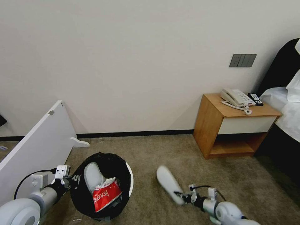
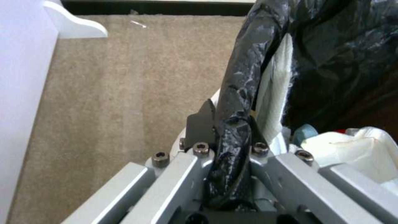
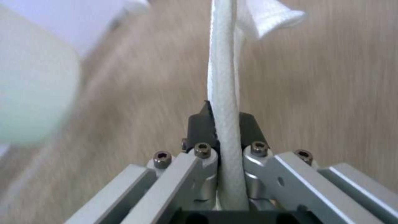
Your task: Pick up the trash bin, then pick up the garbage from the floor and place it into the trash bin.
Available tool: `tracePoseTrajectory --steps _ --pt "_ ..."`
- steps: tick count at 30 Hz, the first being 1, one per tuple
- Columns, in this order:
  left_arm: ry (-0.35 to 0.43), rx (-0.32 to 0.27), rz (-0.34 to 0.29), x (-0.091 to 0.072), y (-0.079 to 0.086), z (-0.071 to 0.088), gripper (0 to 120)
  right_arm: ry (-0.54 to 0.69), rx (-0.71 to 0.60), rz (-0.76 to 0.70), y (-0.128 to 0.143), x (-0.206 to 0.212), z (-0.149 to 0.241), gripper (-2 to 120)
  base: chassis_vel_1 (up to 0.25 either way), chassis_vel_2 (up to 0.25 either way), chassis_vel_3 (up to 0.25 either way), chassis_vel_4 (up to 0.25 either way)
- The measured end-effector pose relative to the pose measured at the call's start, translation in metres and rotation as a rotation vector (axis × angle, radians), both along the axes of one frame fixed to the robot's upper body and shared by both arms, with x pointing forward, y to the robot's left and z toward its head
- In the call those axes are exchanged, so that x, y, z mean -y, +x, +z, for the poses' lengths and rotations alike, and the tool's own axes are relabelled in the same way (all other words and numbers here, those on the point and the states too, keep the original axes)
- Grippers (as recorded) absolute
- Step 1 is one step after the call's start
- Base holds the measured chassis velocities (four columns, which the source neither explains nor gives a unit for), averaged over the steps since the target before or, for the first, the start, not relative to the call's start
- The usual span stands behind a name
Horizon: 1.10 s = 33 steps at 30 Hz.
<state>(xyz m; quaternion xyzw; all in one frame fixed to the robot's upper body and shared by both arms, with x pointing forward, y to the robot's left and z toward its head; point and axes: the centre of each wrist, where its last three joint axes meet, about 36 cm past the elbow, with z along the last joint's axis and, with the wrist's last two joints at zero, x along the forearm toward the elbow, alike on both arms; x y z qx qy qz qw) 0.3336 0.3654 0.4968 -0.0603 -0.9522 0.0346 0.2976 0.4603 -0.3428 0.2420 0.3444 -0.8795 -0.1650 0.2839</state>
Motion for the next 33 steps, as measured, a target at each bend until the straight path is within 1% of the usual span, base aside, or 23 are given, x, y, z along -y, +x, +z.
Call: tracePoseTrajectory --steps 2,3,4,5,6,7,8,9,11,12,14,15,16,17,18,20,21,23,25,26,28,29,33 --pt "-0.008 0.001 -0.015 0.008 -0.004 0.002 2 0.040 0.134 0.035 0.017 -0.005 0.035 1 0.000 0.000 0.000 0.000" --pt "-0.008 0.001 -0.015 0.008 -0.004 0.002 2 0.040 0.134 0.035 0.017 -0.005 0.035 1 0.000 0.000 0.000 0.000" --pt "-0.009 0.000 -0.021 0.011 -0.005 0.002 2 0.048 0.163 0.043 0.019 -0.007 0.043 1 0.000 0.000 0.000 0.000" --pt "-0.013 -0.007 -0.042 0.017 -0.003 0.002 2 0.064 0.242 0.054 0.020 -0.005 0.065 1 0.000 0.000 0.000 0.000" --pt "-0.013 -0.007 -0.042 0.017 -0.003 0.002 2 0.064 0.242 0.054 0.020 -0.005 0.065 1 0.000 0.000 0.000 0.000" --pt "-0.015 -0.014 -0.063 0.024 -0.001 0.001 2 0.069 0.288 0.053 0.019 -0.001 0.077 1 0.000 0.000 0.000 0.000" --pt "-0.023 -0.027 -0.101 0.035 0.002 -0.002 2 0.105 0.363 0.059 0.015 0.009 0.094 1 0.000 0.000 0.000 0.000" --pt "-0.023 -0.027 -0.101 0.035 0.002 -0.002 2 0.105 0.363 0.059 0.015 0.009 0.094 1 0.000 0.000 0.000 0.000" --pt "-0.034 -0.046 -0.156 0.049 0.005 -0.007 2 0.169 0.452 0.072 0.012 0.022 0.117 1 0.000 0.000 0.000 0.000" --pt "-0.034 -0.046 -0.156 0.049 0.005 -0.007 2 0.169 0.452 0.072 0.012 0.022 0.117 1 0.000 0.000 0.000 0.000" --pt "-0.040 -0.060 -0.189 0.062 0.012 -0.014 2 0.202 0.534 0.085 0.011 0.030 0.142 1 0.000 0.000 0.000 0.000" --pt "-0.040 -0.060 -0.189 0.062 0.012 -0.014 2 0.202 0.534 0.085 0.011 0.030 0.142 1 0.000 0.000 0.000 0.000" --pt "-0.045 -0.062 -0.204 0.068 0.017 -0.016 2 0.211 0.568 0.097 0.010 0.031 0.153 1 0.000 0.000 0.000 0.000" --pt "-0.045 -0.062 -0.204 0.068 0.017 -0.016 2 0.211 0.568 0.097 0.010 0.031 0.153 1 0.000 0.000 0.000 0.000" --pt "-0.054 -0.058 -0.221 0.077 0.023 -0.018 2 0.233 0.605 0.126 0.009 0.028 0.168 1 0.000 0.000 0.000 0.000" --pt "-0.063 -0.050 -0.240 0.086 0.030 -0.018 2 0.269 0.625 0.161 0.008 0.019 0.180 1 0.000 0.000 0.000 0.000" --pt "-0.063 -0.050 -0.240 0.086 0.030 -0.018 2 0.269 0.625 0.161 0.008 0.019 0.180 1 0.000 0.000 0.000 0.000" --pt "-0.065 -0.041 -0.255 0.093 0.039 -0.017 2 0.344 0.634 0.208 0.009 -0.003 0.188 1 0.000 0.000 0.000 0.000" --pt "-0.066 -0.037 -0.258 0.093 0.043 -0.016 2 0.383 0.630 0.241 0.011 -0.016 0.188 1 0.000 0.000 0.000 0.000" --pt "-0.066 -0.037 -0.258 0.093 0.043 -0.016 2 0.383 0.630 0.241 0.011 -0.016 0.188 1 0.000 0.000 0.000 0.000" --pt "-0.069 -0.033 -0.255 0.093 0.047 -0.013 2 0.431 0.596 0.306 0.014 -0.038 0.180 1 0.000 0.000 0.000 0.000" --pt "-0.069 -0.033 -0.255 0.093 0.047 -0.013 2 0.431 0.596 0.306 0.014 -0.038 0.180 1 0.000 0.000 0.000 0.000" --pt "-0.070 -0.033 -0.249 0.091 0.048 -0.012 2 0.453 0.544 0.385 0.015 -0.060 0.163 1 0.000 0.000 0.000 0.000"
